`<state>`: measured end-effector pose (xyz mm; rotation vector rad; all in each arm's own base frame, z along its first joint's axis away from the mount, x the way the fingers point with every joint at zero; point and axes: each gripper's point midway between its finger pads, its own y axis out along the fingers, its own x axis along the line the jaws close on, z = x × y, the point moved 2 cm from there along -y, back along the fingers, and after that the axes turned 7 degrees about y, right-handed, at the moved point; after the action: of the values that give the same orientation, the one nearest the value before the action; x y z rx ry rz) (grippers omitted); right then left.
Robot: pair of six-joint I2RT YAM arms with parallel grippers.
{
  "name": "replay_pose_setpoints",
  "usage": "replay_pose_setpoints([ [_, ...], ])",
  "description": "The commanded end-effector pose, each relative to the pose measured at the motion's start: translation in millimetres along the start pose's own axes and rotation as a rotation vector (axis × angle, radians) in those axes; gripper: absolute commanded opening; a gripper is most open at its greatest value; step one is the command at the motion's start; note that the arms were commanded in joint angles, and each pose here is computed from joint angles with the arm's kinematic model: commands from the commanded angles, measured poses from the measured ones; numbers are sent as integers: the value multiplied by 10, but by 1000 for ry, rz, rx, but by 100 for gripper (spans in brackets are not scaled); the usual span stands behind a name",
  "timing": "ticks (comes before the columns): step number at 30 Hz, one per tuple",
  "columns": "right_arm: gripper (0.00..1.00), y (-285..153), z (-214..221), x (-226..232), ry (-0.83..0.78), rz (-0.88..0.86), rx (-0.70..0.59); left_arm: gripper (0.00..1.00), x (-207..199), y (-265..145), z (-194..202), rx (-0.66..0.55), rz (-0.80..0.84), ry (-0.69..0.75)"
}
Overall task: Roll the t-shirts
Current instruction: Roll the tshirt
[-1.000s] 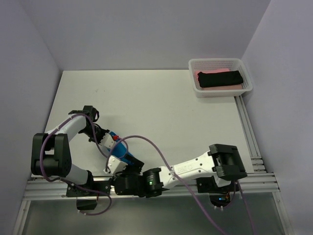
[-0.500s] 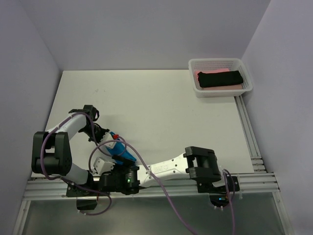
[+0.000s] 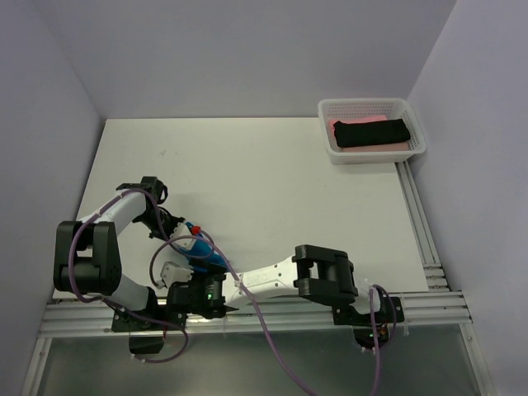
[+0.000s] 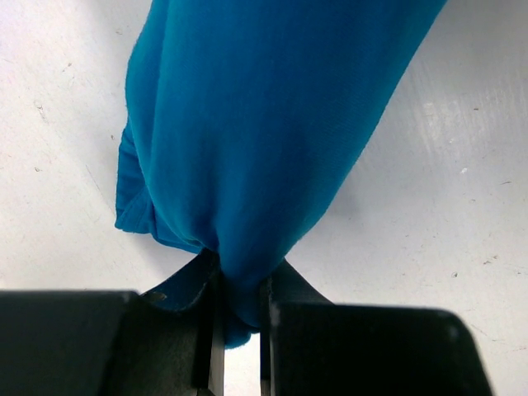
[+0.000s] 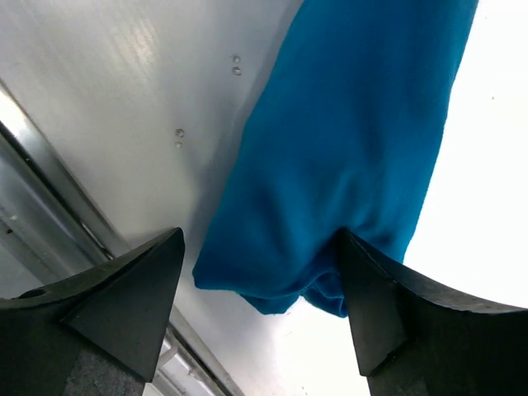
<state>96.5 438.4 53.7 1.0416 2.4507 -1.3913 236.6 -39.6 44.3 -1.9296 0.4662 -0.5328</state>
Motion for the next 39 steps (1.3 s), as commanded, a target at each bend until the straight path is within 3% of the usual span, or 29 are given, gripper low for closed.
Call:
replay_pose_setpoints([
  [1,81,162,68,-180,-1,46,39,0,-396,106,-69,-57,249,373],
  [11,68,371,328,-154,49,-3,128,0,-411,113,-72,-57,260,369],
  [23,21,363,869,-195,120,-30,185,0,-436,99,-107,-59,274,369],
  [24,10,367,885,-199,128,-29,185,0,-444,99,-113,-58,278,365],
  [26,0,350,938,-232,130,-19,187,0,-447,112,-122,-55,280,366],
  [29,0,327,992,-252,129,-22,188,0,-442,127,-138,-53,275,366],
  [39,0,236,1113,-309,114,-40,171,41,-265,129,-172,-55,170,321],
])
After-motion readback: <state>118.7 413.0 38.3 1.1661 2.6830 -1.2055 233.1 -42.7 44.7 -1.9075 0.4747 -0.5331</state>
